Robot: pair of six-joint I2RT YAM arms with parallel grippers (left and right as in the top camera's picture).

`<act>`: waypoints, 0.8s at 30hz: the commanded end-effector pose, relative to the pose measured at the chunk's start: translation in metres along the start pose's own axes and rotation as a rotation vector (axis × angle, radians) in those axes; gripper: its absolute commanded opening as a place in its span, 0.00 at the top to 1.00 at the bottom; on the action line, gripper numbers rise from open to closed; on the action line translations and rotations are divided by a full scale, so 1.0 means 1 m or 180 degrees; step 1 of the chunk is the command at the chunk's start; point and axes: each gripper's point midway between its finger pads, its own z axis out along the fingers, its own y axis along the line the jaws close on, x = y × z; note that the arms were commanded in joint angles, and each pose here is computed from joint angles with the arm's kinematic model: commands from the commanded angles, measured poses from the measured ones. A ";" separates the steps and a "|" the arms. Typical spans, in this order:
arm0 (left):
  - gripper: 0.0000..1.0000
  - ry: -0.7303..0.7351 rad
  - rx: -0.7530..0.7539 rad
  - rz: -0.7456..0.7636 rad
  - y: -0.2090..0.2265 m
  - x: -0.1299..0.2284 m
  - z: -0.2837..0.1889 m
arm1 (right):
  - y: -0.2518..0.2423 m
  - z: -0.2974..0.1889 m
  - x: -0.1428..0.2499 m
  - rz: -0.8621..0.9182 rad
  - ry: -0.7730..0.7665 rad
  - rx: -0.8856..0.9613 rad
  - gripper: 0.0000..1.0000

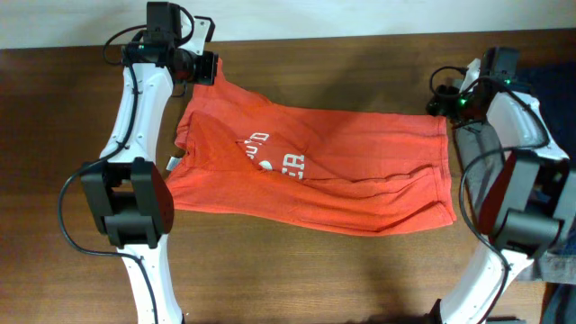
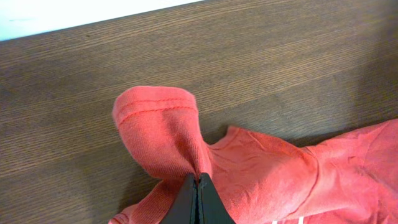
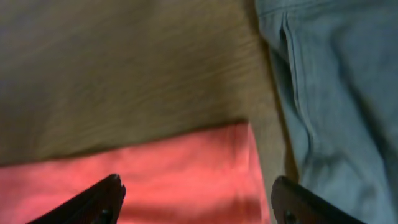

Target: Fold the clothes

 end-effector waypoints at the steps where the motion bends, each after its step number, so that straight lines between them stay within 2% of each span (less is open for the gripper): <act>1: 1.00 -0.0033 0.0053 0.0022 -0.003 -0.003 -0.003 | -0.011 0.023 0.002 0.0007 0.0046 0.0054 0.23; 4: 1.00 -0.0032 0.0052 0.0021 -0.003 -0.003 -0.003 | -0.015 0.035 0.007 0.0017 0.0096 0.0066 0.25; 7: 1.00 -0.0037 0.0050 0.0023 -0.003 -0.003 -0.003 | -0.016 0.038 0.008 0.0018 0.0102 0.0075 0.34; 8: 1.00 -0.0042 0.0050 0.0026 -0.003 -0.004 -0.003 | -0.016 0.038 0.008 0.0018 0.0101 0.0077 0.39; 9: 1.00 -0.0046 0.0049 0.0024 -0.003 -0.004 -0.003 | -0.017 0.037 0.009 0.0023 0.0118 0.0088 0.52; 10: 1.00 -0.0049 0.0050 0.0025 -0.003 -0.004 -0.003 | -0.017 0.037 0.011 0.0028 0.0139 0.0090 0.61; 14: 1.00 -0.0049 0.0049 0.0026 -0.003 -0.004 -0.003 | -0.017 0.037 0.014 0.0033 0.0184 0.0096 0.82; 15: 1.00 -0.0049 0.0048 0.0025 -0.003 -0.004 -0.003 | -0.016 0.033 0.015 0.0037 0.0196 0.0097 0.91; 17: 1.00 -0.0055 0.0046 0.0027 -0.003 -0.005 -0.004 | -0.015 0.025 0.012 0.0024 0.0198 0.0102 0.96; 24: 1.00 -0.0092 0.0039 0.0035 -0.006 -0.010 -0.020 | 0.004 -0.041 -0.007 -0.0228 0.0079 0.0079 0.96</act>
